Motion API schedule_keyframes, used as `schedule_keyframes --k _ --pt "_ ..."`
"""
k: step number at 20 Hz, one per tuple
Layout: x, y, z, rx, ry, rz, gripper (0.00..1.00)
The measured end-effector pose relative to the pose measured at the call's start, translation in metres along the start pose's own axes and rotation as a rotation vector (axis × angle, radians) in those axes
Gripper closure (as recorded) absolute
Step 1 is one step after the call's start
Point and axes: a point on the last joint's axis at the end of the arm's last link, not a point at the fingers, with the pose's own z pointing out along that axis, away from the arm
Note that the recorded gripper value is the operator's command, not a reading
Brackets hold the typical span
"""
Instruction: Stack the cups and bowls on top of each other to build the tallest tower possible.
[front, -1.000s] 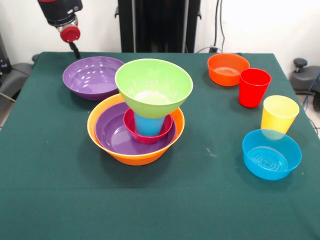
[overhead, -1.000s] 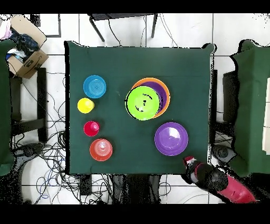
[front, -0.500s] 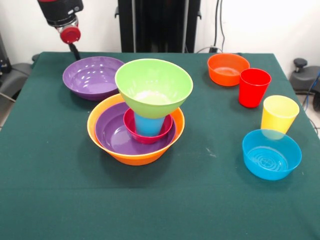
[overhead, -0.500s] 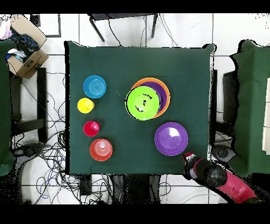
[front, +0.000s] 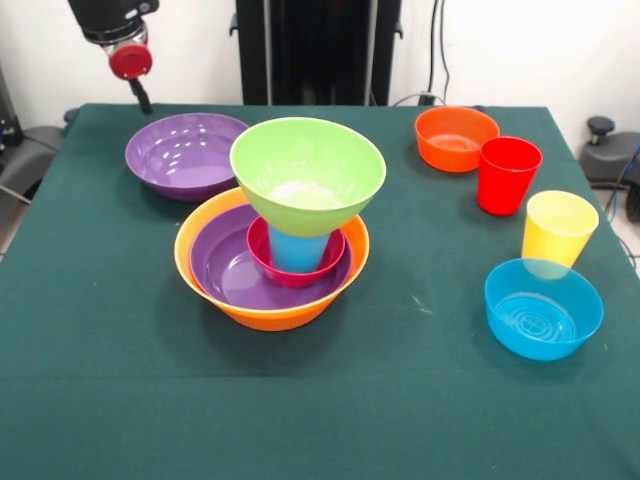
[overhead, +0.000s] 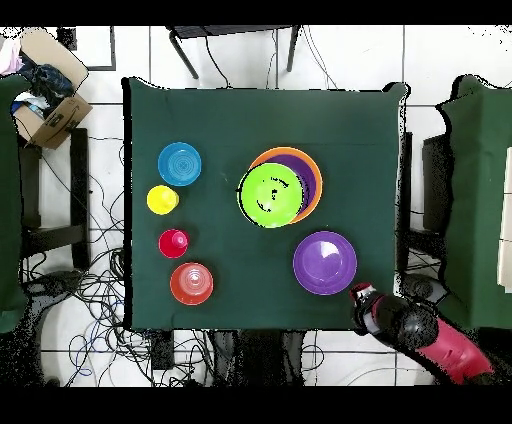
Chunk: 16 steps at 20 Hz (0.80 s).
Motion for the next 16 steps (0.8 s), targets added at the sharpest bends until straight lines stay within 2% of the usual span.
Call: schedule_keyframes --k 4,9,16 --pt "-0.002 0.003 -0.008 0.008 0.006 0.008 0.00" --pt "-0.006 0.008 -0.014 -0.005 -0.003 0.021 0.00" --pt "-0.003 0.014 -0.010 -0.010 0.010 0.020 0.00"
